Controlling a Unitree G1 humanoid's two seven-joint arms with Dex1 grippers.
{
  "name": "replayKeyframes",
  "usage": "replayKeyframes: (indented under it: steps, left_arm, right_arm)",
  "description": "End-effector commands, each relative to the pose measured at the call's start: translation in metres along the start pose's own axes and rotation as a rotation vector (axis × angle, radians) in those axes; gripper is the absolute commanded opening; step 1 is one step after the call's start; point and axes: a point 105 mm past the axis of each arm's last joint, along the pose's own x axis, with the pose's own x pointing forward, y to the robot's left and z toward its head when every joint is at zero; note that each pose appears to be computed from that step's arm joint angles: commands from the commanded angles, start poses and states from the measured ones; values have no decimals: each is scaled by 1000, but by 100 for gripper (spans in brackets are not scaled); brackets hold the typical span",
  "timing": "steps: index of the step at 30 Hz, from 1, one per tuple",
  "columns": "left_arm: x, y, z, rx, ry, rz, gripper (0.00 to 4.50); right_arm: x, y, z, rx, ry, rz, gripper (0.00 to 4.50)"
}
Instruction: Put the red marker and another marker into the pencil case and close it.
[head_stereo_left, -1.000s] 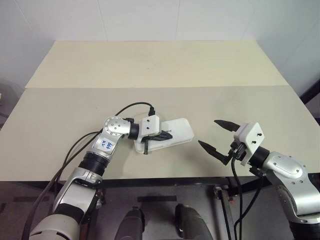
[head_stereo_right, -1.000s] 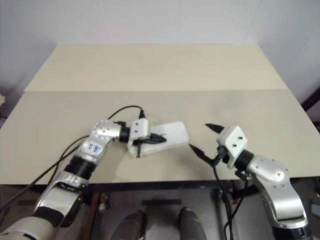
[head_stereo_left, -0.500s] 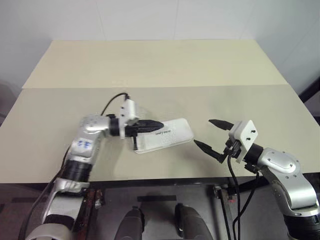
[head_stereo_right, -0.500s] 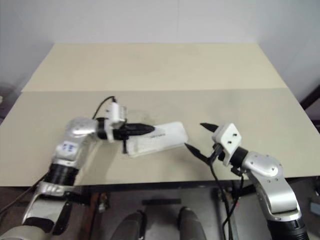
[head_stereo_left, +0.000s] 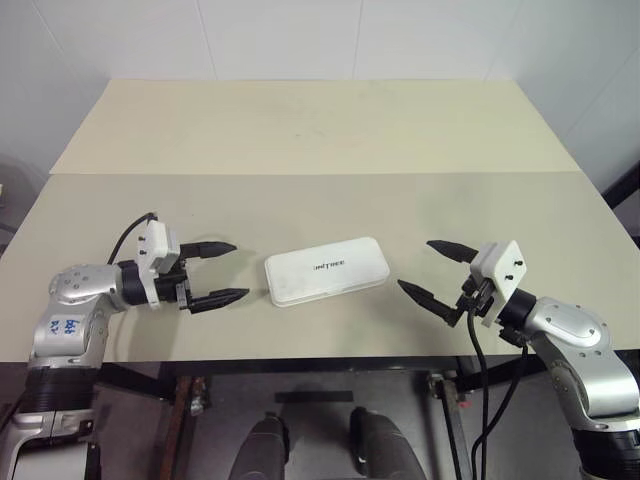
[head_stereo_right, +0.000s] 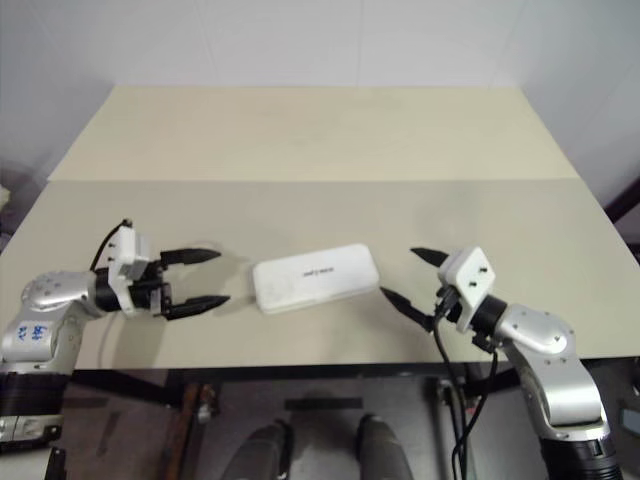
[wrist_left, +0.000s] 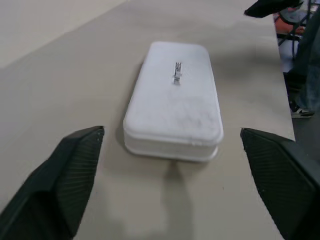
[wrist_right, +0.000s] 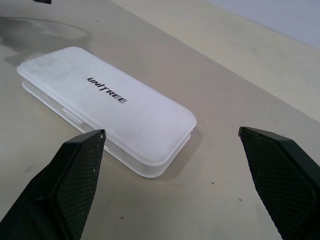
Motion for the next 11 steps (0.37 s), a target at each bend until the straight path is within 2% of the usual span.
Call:
replayKeyframes:
  steps: [1, 6, 11]
  left_arm:
    - [-3, -3, 15, 63, -42, 25, 447]
    - [0, -9, 13, 68, -33, 42, 447]
    - [5, -16, 13, 61, -26, 25, 447]
  right_arm:
    - [-8, -10, 11, -46, -33, -10, 450]
    - [-18, -16, 1, -69, 14, 14, 450]
    - [-17, -21, 3, -78, 10, 20, 450]
